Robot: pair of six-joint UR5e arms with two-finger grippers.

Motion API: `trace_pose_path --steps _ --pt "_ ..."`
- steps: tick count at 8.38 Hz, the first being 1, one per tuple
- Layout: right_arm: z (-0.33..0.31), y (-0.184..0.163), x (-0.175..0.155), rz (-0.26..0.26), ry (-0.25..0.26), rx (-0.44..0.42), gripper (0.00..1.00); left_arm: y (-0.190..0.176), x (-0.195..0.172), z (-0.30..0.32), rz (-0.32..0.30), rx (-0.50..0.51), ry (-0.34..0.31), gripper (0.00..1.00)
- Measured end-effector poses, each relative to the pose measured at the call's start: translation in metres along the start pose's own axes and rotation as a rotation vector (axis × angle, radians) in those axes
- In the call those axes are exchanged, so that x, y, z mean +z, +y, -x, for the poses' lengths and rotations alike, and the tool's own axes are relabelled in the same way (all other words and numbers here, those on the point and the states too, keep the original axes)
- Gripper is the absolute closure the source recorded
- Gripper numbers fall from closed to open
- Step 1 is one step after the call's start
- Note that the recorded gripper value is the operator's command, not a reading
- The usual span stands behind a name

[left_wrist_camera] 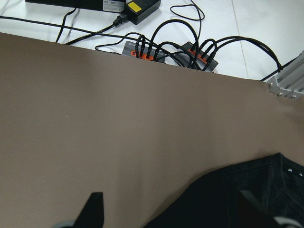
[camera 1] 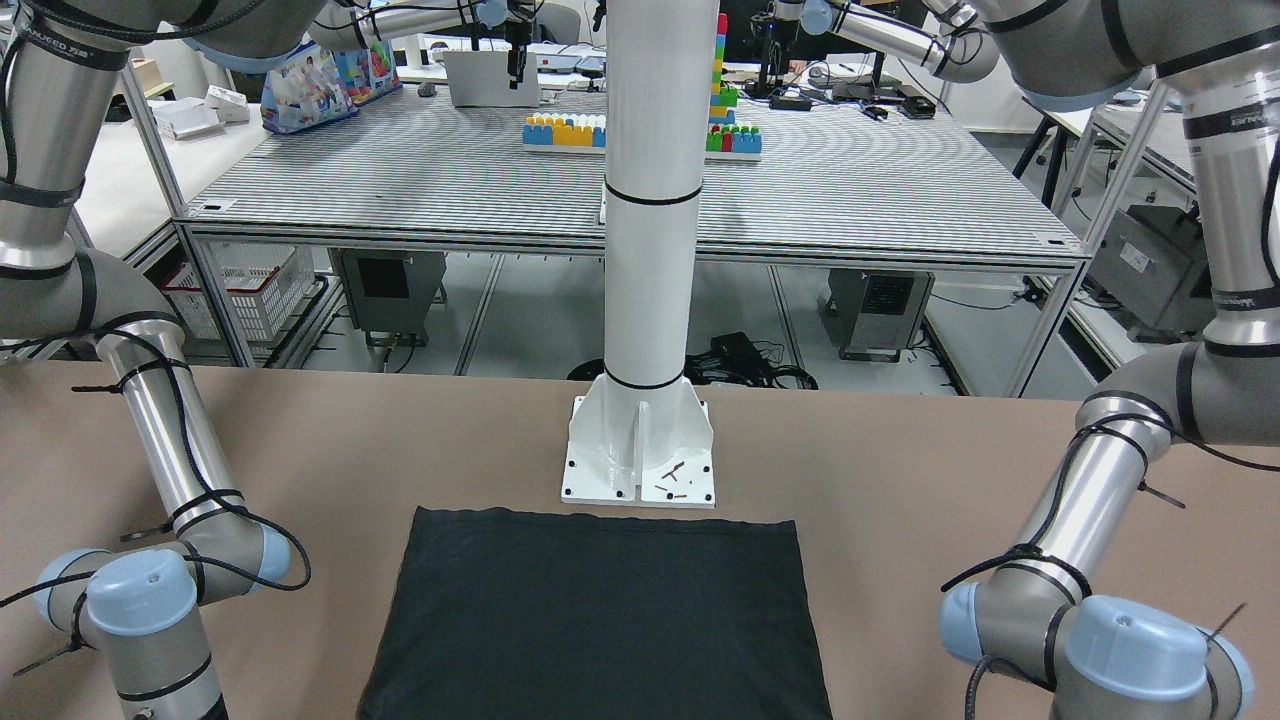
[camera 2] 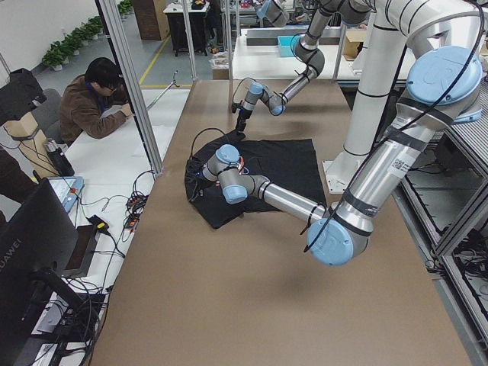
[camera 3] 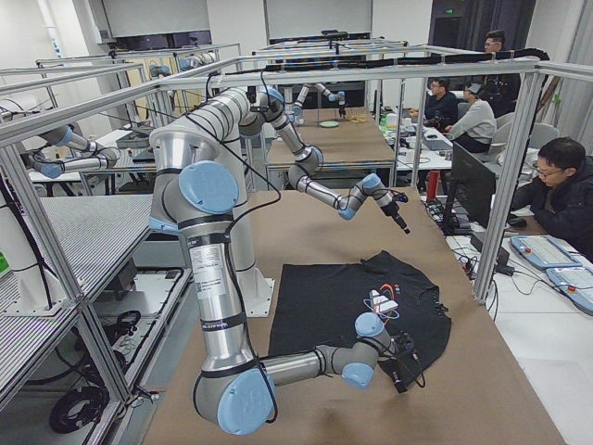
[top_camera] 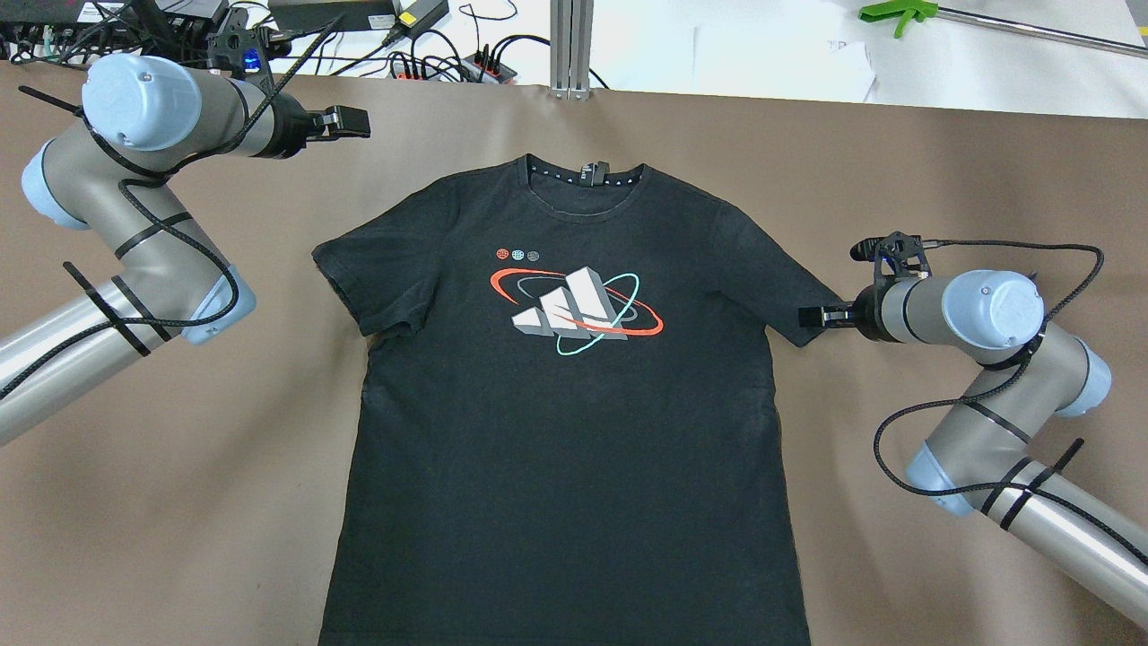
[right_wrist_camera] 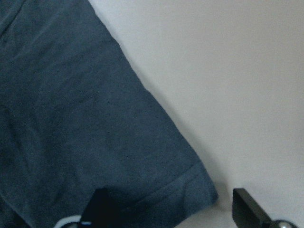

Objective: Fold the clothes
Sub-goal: 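Move the right gripper to the sleeve nearest it and grasp it, then fold the sleeve across the chest with right gripper while left gripper approaches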

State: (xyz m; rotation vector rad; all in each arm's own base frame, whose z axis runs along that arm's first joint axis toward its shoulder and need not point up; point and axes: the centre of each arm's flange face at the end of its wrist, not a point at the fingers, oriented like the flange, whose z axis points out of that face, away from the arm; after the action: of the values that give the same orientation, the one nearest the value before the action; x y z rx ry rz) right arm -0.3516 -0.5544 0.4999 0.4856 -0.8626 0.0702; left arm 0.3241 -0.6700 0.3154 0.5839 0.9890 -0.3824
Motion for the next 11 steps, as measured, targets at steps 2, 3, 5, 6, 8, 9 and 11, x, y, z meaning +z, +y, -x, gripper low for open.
trace_pose_path --steps 2,3,5,6,8,9,11 --pt "-0.001 0.002 0.000 0.002 0.001 0.003 0.76 0.000 0.000 0.000 -0.001 0.000 0.001 0.00" --pt "0.000 0.003 0.001 0.003 0.001 0.016 0.99 0.000 0.000 0.000 -0.001 0.000 0.000 0.00" --pt "0.008 0.005 0.003 0.010 -0.005 0.030 1.00 0.000 0.000 0.000 -0.001 0.000 0.000 0.00" --pt "0.012 0.005 0.002 0.010 -0.009 0.030 1.00 0.000 0.000 0.000 -0.001 0.000 -0.001 0.00" --pt "0.026 -0.002 -0.010 0.005 -0.017 0.030 1.00 -0.001 0.000 -0.001 -0.001 0.001 0.000 0.00" --pt "0.042 -0.009 -0.027 0.009 -0.011 0.033 1.00 -0.002 0.000 -0.002 -0.001 0.001 0.000 0.00" --pt "0.086 -0.026 -0.075 0.013 -0.006 0.034 1.00 -0.002 -0.001 -0.001 -0.001 0.001 -0.001 0.00"
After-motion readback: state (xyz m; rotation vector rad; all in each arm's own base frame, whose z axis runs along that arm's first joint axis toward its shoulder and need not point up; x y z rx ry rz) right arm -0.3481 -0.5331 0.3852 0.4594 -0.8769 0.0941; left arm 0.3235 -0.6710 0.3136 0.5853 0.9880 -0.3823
